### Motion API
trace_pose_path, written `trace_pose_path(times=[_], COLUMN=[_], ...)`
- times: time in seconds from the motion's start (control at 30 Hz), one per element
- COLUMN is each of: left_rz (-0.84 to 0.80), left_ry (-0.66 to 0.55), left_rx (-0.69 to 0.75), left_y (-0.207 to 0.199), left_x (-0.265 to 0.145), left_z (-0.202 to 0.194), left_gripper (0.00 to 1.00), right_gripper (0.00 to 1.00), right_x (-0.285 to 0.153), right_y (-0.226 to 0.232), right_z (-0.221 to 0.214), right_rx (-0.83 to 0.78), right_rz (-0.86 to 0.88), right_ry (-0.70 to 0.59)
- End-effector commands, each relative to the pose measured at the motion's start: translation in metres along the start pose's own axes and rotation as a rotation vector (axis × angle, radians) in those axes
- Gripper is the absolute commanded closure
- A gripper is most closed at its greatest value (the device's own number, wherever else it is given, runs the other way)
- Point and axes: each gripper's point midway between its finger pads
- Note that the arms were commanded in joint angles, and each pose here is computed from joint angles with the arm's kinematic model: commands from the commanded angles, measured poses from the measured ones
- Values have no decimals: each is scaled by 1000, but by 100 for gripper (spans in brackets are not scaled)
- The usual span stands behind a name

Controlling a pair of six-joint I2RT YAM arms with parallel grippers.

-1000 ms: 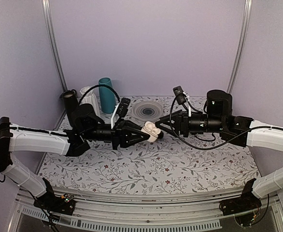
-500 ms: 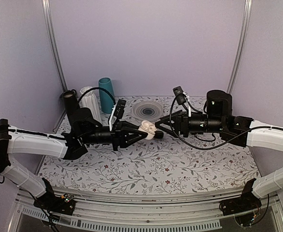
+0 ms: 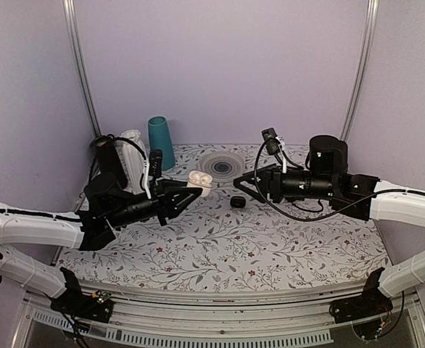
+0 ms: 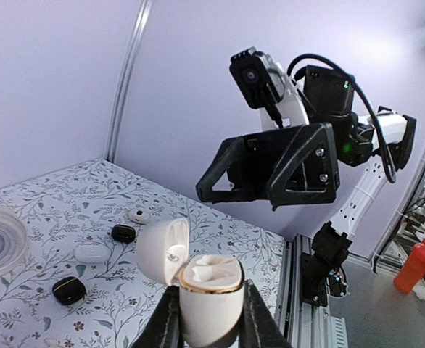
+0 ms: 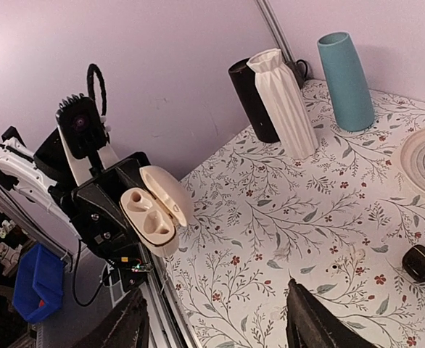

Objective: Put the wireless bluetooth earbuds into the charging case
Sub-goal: Pick up the right earbud from the center of the board.

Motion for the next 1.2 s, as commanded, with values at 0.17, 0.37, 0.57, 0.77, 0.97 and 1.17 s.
trace_pose_path(times=[0.17, 0.37, 0.57, 0.77, 0.97, 1.17], left_rz=[232, 318, 358, 363, 351, 332], left_ry=[-194, -244, -259, -268, -261, -262], left_rx=[103, 85, 73, 64, 54, 48], left_y=[29, 40, 47, 50, 50, 46], left_x=[-44, -68, -85, -97, -102, -106], left_z=[34, 40, 41, 39, 36, 34], left_gripper=[100, 100, 100, 100, 100, 100], right_gripper=[35, 41, 51, 54, 55, 59], right_x=[29, 59, 89, 113, 133, 142], right_y=[-36, -59, -80, -90, -109, -139], right_z=[-36, -72, -108, -137, -155, -162], right_rx=[101, 136, 221, 243, 255, 297], right_rz=[-129, -252, -339, -414, -478, -608], right_ry=[88, 217, 312, 358, 386, 385])
Point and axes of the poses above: each gripper's point midway between its finger pads, its own x axis out along the fingers, its own y axis along the line the jaws close on, z = x × y, and after that the axes turned 7 degrees about -x, right-handed
